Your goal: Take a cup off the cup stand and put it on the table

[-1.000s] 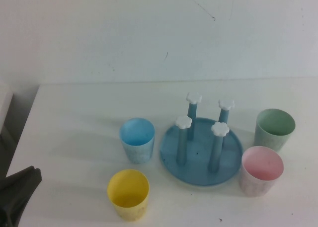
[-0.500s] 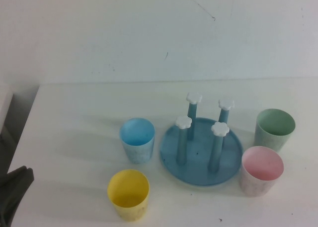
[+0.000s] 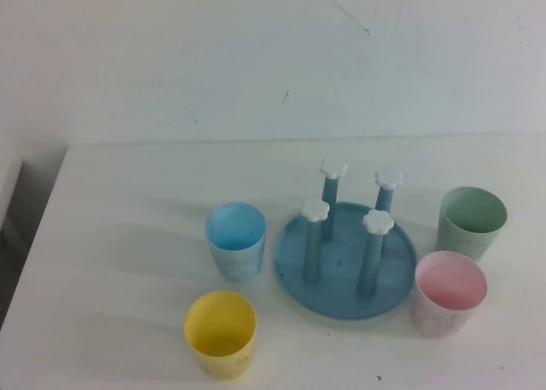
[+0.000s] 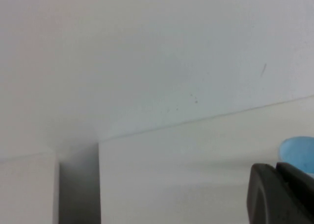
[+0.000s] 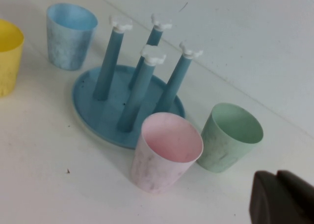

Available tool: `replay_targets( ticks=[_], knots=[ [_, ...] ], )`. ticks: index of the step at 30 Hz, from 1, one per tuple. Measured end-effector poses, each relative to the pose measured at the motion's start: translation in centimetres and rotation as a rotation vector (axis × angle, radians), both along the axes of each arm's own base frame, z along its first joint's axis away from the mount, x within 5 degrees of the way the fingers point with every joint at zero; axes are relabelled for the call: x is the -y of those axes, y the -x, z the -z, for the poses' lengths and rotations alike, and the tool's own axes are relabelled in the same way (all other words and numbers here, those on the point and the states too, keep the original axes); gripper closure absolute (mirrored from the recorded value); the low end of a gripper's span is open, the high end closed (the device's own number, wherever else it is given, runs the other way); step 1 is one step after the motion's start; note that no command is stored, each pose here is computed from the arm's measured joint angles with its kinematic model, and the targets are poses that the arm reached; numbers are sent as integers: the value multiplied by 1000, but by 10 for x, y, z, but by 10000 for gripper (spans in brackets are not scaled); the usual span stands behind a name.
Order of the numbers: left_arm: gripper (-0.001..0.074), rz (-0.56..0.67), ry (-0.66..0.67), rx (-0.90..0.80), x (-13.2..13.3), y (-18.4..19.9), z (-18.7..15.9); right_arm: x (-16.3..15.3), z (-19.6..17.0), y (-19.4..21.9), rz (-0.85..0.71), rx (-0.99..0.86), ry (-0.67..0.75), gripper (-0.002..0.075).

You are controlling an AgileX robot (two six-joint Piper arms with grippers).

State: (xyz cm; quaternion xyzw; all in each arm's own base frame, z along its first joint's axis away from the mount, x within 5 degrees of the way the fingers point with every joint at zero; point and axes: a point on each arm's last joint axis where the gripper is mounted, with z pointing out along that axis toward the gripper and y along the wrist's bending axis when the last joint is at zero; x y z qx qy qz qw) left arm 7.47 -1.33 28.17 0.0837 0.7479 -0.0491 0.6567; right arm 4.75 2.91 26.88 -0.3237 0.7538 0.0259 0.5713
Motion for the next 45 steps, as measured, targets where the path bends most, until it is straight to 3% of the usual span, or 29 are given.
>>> replay_targets(
  ticks=[6,16,20,45],
  knots=[
    [737,-90,63,-21,-7,9,14,0,0,0,0,0,0,728],
    [737,-114,128,-102,-8,17,97,0,0,0,0,0,0,728],
    [737,-133,174,-180,-9,22,109,0,0,0,0,0,0,728],
    [737,-204,206,-185,-12,22,109,0,2,1,-8,-25,7,728]
  ],
)
